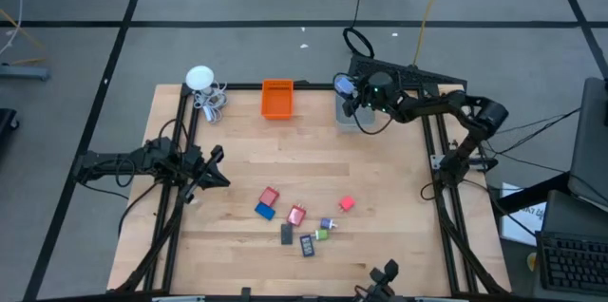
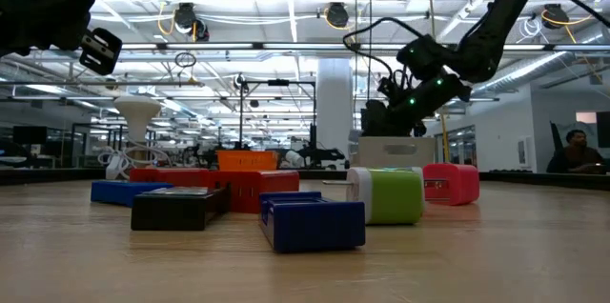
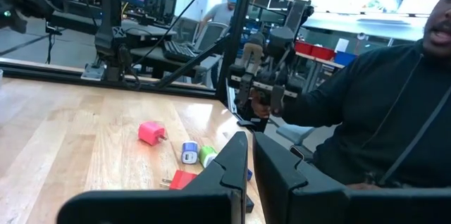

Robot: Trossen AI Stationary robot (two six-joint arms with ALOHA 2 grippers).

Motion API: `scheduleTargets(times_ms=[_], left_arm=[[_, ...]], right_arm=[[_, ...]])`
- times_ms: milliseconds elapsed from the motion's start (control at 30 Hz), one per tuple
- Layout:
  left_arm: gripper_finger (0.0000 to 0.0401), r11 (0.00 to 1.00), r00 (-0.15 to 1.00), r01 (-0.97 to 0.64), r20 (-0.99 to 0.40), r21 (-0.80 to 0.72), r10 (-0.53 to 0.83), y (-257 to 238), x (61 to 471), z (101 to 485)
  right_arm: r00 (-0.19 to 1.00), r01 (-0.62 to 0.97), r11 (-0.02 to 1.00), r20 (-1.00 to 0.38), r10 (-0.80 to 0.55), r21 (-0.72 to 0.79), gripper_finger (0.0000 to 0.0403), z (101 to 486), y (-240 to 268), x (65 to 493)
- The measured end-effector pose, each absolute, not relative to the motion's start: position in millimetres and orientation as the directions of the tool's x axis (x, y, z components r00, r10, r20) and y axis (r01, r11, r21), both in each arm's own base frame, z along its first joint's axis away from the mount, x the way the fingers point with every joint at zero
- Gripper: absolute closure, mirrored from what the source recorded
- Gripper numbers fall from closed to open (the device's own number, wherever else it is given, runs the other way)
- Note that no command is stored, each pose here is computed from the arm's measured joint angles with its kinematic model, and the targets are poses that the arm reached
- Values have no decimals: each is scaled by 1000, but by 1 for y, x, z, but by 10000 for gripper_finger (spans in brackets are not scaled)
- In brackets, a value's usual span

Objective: Pick & Place Office items
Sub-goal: Put the blue charger adapter into the gray bin

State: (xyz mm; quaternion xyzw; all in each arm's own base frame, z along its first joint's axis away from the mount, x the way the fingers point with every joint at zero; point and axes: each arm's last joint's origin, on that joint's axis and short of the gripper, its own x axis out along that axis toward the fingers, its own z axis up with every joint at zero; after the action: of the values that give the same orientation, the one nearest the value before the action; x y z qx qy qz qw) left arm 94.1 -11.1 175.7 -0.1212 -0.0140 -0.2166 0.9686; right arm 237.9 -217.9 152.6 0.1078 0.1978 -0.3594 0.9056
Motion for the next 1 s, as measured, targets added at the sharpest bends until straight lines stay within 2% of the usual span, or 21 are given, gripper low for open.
scheduleTargets(times_ms=[667, 1000], left_arm=[[377, 877, 906, 423, 80, -229, -416, -11, 94, 176], [377, 877, 906, 423, 79, -229, -416, -11, 94, 176]], right_arm=[[608, 727, 686, -490, -625, 26, 190, 147, -217, 235], [608, 727, 686, -489, -625, 26, 163, 147, -217, 235]])
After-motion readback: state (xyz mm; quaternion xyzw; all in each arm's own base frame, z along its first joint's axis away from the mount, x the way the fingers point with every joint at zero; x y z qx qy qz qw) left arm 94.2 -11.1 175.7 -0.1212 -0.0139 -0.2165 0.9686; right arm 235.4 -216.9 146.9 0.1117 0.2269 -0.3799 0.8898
